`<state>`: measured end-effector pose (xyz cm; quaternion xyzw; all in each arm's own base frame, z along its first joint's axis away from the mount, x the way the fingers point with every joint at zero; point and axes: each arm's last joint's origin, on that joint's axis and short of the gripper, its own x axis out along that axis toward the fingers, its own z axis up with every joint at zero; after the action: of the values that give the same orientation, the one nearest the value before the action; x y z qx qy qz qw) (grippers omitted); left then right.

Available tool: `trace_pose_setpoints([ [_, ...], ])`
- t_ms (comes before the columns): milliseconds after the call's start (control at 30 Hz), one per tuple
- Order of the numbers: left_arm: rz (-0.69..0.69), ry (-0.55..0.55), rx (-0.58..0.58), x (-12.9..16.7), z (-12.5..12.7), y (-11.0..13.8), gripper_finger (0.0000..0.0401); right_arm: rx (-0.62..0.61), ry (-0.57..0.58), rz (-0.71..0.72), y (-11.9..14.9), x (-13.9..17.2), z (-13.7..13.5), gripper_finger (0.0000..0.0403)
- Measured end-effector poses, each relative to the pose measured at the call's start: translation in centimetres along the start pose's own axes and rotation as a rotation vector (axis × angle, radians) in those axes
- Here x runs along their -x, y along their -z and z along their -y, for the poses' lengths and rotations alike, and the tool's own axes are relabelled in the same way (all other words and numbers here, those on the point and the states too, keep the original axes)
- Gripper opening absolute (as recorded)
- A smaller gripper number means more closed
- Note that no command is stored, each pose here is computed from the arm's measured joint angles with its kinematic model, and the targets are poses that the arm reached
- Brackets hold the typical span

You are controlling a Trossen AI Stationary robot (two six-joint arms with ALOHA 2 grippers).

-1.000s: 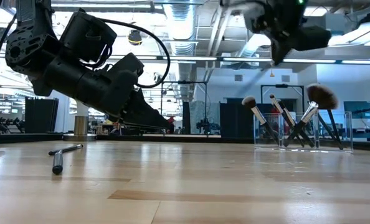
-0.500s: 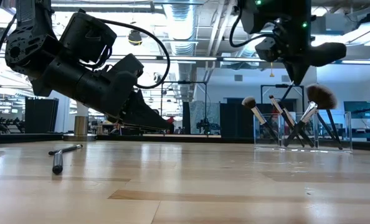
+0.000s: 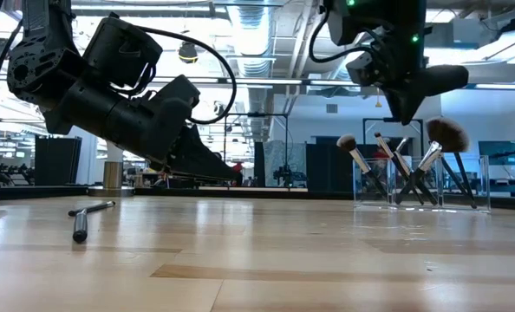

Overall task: Pick & Place Makeup Supplies
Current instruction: Put the black makeup brush into the transparent organizer

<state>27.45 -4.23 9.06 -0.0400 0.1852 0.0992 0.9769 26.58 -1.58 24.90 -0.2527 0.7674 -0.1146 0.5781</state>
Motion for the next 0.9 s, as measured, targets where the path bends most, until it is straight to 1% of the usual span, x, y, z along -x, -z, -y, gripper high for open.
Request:
trace_pose_setpoints([
  [67,-0.001,0.007,0.005,0.0,0.0,0.0,0.0108,-0.007,0.002,0.003,0.0,0.0,0.0,0.0097],
  [100,-0.004,0.018,0.009,0.0,0.0,0.0,0.0108,-0.029,0.004,0.01,-0.1,0.0,0.0,0.0103],
  [233,-0.01,0.052,0.027,0.0,0.2,0.0,0.0108,-0.209,0.003,0.083,-0.9,0.4,-0.2,0.012],
  [300,-0.007,0.069,0.029,0.0,0.2,0.0,0.0108,-0.247,-0.046,0.122,-1.2,0.9,-0.5,0.0123],
  [400,-0.006,0.13,0.033,0.0,0.4,-0.1,0.0108,-0.232,-0.132,0.198,-1.7,2.4,-1.3,0.0123],
  [567,0.027,0.309,0.04,0.2,1.9,-1.5,0.0108,-0.188,-0.131,0.346,-2.2,6.0,-2.8,0.0118],
  [667,0.049,0.45,0.024,1.3,3.3,-2.5,0.0108,-0.196,-0.139,0.477,-2.8,7.9,-4.2,0.0119],
  [767,0.032,0.572,-0.06,3.3,4.8,-3.0,0.0108,-0.181,-0.15,0.595,-3.3,9.3,-5.7,0.0118],
  [833,-0.03,0.605,-0.139,4.7,5.4,-2.7,0.0108,-0.163,-0.156,0.642,-3.4,10.0,-6.7,0.0118],
  [900,-0.107,0.62,-0.186,6.1,5.8,-1.9,0.0108,-0.149,-0.161,0.688,-3.5,10.6,-7.6,0.0118],
])
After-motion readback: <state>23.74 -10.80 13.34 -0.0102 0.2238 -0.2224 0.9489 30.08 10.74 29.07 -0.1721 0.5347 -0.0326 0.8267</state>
